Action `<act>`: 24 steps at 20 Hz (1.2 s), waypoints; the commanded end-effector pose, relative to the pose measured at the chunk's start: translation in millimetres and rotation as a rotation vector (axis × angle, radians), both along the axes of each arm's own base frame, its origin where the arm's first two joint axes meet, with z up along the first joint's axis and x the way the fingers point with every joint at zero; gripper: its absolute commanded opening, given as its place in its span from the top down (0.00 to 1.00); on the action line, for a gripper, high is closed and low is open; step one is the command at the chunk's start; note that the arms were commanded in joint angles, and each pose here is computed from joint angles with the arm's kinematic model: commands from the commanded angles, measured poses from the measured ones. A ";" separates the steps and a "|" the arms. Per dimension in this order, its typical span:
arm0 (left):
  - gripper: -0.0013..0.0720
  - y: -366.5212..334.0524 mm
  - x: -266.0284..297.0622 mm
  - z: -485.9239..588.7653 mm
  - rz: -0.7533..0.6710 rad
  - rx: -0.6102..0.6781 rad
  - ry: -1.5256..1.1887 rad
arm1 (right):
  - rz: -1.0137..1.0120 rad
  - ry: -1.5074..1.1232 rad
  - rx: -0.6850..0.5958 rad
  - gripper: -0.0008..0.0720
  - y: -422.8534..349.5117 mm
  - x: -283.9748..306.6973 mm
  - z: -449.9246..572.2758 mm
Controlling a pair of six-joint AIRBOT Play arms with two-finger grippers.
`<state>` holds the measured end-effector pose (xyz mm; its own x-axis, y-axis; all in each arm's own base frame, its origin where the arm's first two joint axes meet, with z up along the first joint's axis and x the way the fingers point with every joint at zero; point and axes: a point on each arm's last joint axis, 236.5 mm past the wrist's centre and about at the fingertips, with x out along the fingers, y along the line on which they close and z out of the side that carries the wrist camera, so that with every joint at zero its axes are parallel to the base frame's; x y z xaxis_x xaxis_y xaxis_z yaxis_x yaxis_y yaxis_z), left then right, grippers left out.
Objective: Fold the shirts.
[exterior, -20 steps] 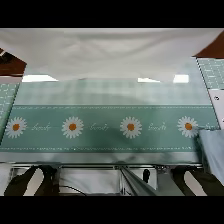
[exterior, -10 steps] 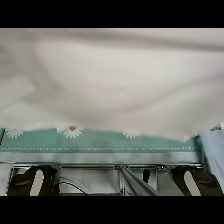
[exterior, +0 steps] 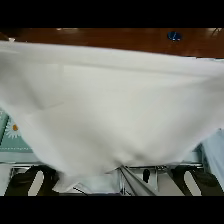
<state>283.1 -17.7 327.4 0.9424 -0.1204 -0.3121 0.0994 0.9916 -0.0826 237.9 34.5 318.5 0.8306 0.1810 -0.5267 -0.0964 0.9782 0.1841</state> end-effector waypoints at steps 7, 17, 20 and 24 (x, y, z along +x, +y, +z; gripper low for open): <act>0.96 -52.0 187.5 -227.0 -0.071 -0.164 0.441 | -0.001 0.303 0.213 0.96 -15.0 186.9 -201.2; 0.96 -87.4 269.7 -331.0 -0.075 -0.388 0.733 | -0.028 0.480 0.392 0.95 -15.6 287.3 -303.8; 0.96 -69.7 246.0 -326.9 -0.099 -0.370 0.816 | 0.029 0.539 0.374 0.95 -22.1 265.7 -302.7; 0.96 -45.6 194.3 -316.6 -0.215 -0.294 0.959 | 0.073 0.678 0.374 0.95 -43.5 219.2 -301.2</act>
<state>516.8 -71.4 11.1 0.4078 -0.4109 -0.8154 -0.0118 0.8906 -0.4547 489.1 -1.8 21.6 0.4382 0.4528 -0.7766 0.1008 0.8337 0.5429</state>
